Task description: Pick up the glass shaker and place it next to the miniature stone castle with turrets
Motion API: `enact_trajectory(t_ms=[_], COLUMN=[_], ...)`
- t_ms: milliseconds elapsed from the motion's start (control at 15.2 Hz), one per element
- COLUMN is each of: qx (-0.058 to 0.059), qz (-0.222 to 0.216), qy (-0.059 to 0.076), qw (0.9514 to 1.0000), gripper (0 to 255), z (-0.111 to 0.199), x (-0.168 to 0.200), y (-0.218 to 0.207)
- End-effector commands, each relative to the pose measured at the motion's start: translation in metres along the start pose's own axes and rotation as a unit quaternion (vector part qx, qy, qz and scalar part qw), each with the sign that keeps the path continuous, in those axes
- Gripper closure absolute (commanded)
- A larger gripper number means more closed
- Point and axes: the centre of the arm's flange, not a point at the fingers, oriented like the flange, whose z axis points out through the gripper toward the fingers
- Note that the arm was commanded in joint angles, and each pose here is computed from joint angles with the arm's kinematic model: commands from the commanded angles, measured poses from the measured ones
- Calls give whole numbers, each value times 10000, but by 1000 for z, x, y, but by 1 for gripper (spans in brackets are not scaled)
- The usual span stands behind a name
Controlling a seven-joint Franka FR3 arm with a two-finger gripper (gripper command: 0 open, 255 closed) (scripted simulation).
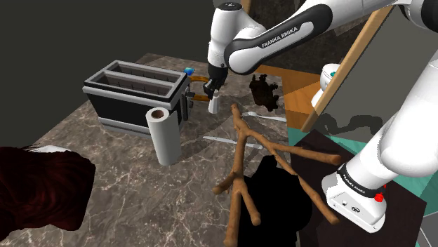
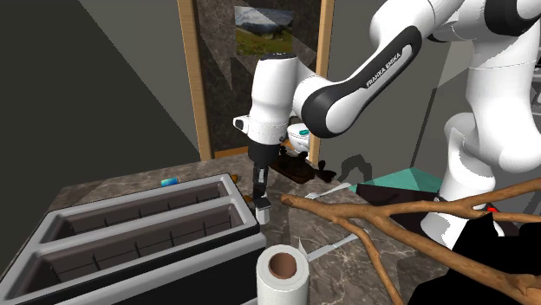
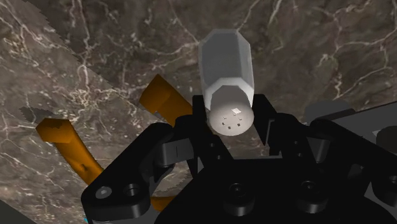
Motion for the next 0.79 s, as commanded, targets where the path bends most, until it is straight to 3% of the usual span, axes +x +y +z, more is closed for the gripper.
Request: enact_trajectory(t_ms=[0,726], qx=[0,0], qz=[0,0], qy=[-2,-2], qw=[10000,10000], gripper=[255,255], z=[0,-52], x=[0,8], y=[0,4])
